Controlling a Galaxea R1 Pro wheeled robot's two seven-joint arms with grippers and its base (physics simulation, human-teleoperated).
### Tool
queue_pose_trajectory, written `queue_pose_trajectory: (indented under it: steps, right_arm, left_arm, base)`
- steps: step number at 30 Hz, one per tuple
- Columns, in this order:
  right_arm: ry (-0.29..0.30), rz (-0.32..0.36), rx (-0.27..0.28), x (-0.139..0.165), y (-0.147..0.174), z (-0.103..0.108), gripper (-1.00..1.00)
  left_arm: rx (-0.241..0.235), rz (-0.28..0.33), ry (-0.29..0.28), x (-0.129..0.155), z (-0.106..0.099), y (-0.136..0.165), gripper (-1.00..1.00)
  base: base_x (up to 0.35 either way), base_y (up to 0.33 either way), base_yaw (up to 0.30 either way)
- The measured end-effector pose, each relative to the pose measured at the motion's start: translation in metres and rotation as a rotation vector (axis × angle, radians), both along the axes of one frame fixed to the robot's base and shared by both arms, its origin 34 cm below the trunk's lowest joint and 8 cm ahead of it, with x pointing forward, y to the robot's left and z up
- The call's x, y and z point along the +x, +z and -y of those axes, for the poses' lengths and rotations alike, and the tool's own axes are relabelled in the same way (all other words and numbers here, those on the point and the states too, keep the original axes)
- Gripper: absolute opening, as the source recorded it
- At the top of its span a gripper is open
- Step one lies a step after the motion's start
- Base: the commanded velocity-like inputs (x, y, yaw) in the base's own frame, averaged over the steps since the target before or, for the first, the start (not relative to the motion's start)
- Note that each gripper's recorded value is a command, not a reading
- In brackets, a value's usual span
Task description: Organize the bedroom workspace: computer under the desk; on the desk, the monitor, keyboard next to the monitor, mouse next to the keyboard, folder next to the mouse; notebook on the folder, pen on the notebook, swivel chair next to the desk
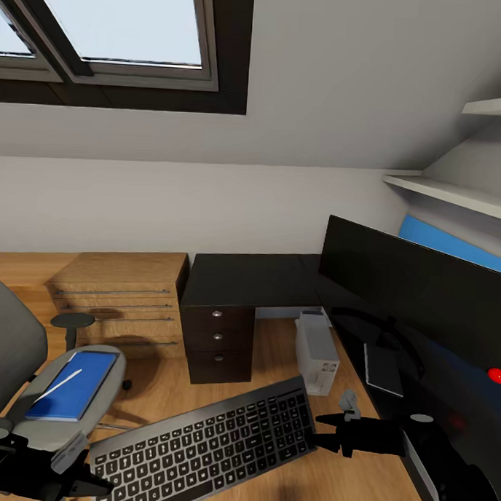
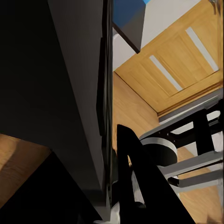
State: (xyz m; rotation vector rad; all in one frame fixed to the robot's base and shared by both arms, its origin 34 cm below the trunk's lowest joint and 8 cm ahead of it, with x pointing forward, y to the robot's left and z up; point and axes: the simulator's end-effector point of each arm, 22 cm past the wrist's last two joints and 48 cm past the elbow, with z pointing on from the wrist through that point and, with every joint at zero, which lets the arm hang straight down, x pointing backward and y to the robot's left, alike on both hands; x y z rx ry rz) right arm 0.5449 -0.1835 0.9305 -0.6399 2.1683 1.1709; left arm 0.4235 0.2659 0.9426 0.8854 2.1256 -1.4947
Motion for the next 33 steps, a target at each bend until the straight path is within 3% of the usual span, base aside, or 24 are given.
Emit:
queue_pose_trajectory:
  steps: [33]
  right_arm:
    - [0.010,0.007,-0.004,-0.0012,-0.0017,-0.0047,1.00]
  left_arm:
    - [0.000,-0.005,-0.012,-0.0032,0.0009,-0.0004,-1.00]
  base:
    - [0.076,0.000,0.000]
